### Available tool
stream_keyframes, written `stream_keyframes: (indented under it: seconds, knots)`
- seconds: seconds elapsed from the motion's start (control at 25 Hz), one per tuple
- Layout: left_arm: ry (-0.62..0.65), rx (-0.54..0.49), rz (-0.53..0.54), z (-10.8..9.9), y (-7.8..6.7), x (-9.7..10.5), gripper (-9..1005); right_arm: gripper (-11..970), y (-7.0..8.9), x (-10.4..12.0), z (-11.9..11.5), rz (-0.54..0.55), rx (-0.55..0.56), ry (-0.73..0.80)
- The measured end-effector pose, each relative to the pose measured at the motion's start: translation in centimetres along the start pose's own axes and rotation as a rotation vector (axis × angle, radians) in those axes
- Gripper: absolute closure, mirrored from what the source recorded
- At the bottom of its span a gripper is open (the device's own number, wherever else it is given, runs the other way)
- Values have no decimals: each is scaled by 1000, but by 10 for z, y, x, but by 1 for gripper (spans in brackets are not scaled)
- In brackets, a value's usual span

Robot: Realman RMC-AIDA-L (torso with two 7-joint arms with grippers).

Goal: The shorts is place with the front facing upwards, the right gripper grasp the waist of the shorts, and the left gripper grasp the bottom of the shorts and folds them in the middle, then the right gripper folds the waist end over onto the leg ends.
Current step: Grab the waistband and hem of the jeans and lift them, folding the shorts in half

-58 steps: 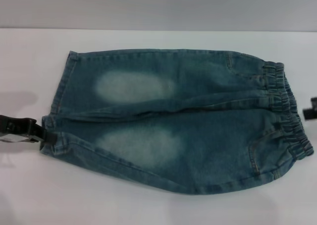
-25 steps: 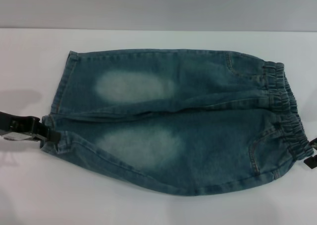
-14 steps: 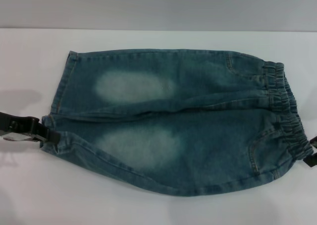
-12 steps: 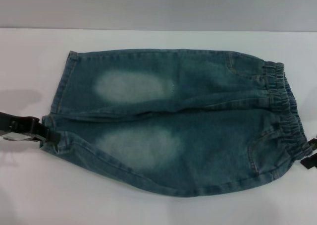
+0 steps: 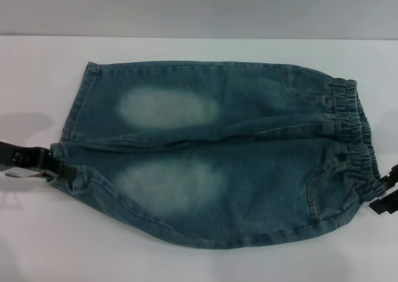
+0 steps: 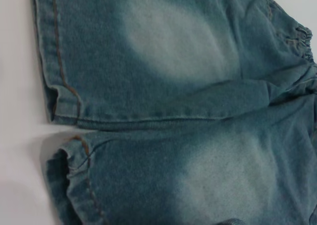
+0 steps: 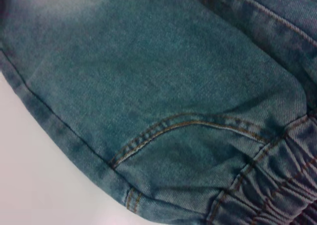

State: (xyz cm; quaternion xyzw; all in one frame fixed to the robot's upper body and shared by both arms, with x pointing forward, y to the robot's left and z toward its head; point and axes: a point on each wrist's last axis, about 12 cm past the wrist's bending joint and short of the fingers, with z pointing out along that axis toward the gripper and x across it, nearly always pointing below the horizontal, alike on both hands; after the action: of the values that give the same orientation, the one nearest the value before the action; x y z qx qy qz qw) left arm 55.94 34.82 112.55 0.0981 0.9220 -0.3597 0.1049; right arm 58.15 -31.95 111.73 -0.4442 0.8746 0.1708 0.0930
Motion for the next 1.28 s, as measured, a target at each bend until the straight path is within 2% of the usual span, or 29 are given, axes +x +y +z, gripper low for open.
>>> stream_keyframes:
  seconds: [0.52,1.28]
  knots:
    - [2,7,-4,2,0,2,994,355,-4,4,-11,-1,20,21]
    - [-11,14,-5,2,-1,1,994,364,1,-4,-2,-17,5,13]
